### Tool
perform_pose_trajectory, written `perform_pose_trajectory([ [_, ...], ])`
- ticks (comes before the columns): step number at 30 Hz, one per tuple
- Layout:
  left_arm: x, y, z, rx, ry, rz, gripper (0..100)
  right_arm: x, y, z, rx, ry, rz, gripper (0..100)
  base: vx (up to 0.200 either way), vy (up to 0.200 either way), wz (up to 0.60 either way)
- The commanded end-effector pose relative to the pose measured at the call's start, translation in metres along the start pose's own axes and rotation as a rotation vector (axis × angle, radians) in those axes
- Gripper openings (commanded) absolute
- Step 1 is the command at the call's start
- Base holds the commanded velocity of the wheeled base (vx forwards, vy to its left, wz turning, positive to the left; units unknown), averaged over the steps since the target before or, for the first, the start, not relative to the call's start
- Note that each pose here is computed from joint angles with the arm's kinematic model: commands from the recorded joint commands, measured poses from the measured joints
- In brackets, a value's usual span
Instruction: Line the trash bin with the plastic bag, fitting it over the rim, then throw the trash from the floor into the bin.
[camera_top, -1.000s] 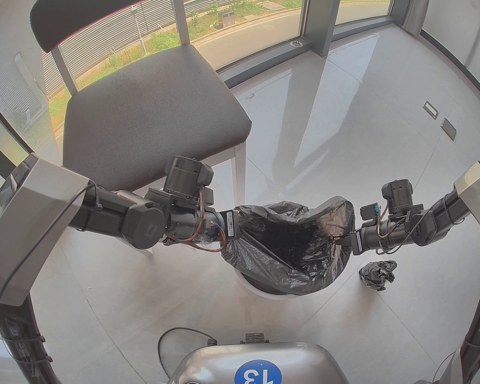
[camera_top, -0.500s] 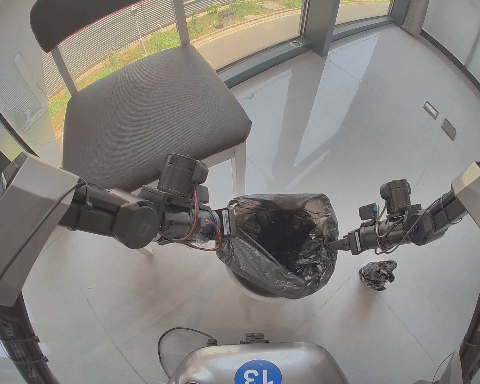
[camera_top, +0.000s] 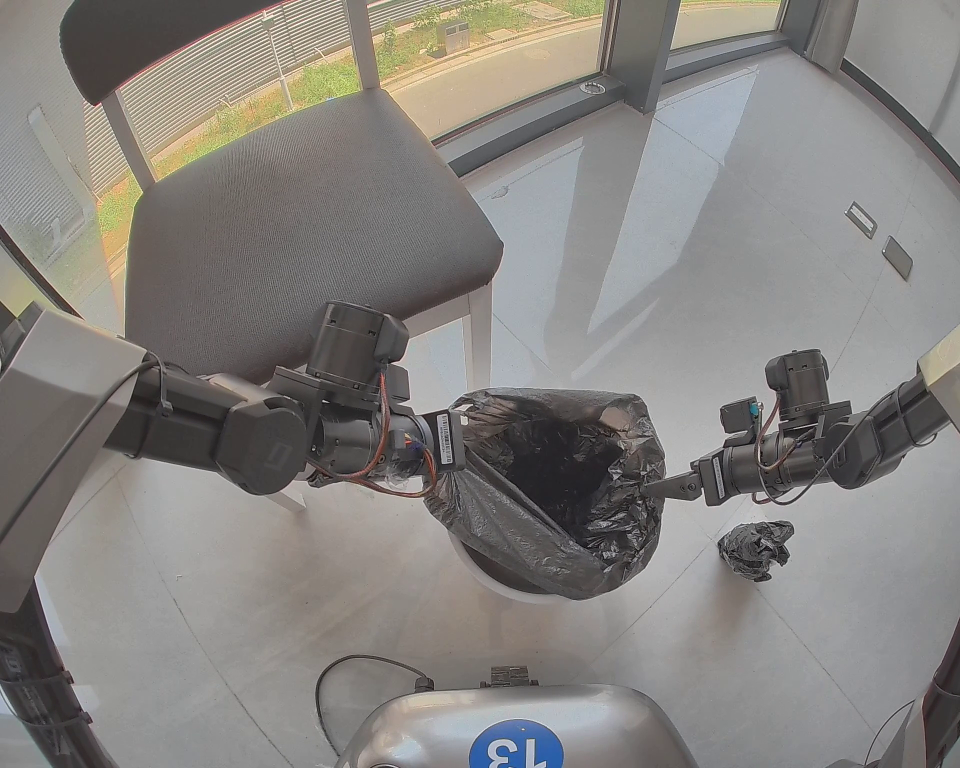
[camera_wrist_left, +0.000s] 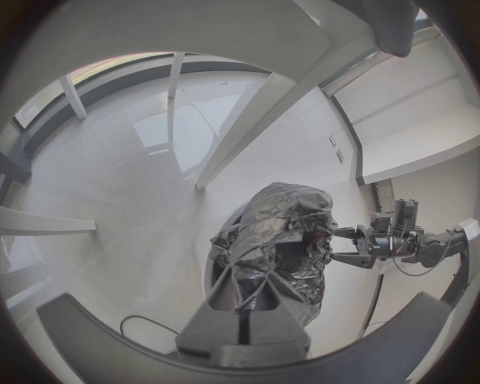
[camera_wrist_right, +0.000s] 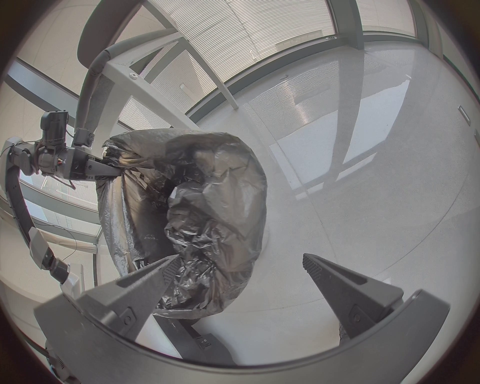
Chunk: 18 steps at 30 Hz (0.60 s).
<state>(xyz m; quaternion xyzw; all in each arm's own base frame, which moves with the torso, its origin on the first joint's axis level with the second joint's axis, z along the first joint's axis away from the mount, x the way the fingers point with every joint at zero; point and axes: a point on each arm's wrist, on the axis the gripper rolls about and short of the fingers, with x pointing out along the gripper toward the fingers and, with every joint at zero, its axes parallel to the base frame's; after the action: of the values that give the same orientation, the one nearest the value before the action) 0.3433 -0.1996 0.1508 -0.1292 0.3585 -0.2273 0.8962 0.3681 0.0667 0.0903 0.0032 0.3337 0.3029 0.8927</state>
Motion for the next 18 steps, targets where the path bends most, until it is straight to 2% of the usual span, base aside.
perform_pose_trajectory([
  [1,0.004,0.003,-0.001,-0.008,0.002,0.015,0,-0.011,0.009,0.004,-0.015,-0.017,0.004,100,0.000,0.000,0.00],
  [10,0.006,0.012,0.004,-0.015,-0.030,0.028,0,-0.022,0.015,-0.001,-0.018,-0.016,0.005,100,0.000,0.000,0.00],
  [11,0.006,0.013,0.004,-0.013,-0.031,0.032,100,-0.022,0.015,-0.001,-0.018,-0.016,0.005,100,0.000,0.000,0.00],
  [18,0.007,0.021,0.006,-0.032,-0.039,0.059,100,-0.021,0.018,0.001,-0.024,-0.020,0.010,100,0.000,0.000,0.00],
])
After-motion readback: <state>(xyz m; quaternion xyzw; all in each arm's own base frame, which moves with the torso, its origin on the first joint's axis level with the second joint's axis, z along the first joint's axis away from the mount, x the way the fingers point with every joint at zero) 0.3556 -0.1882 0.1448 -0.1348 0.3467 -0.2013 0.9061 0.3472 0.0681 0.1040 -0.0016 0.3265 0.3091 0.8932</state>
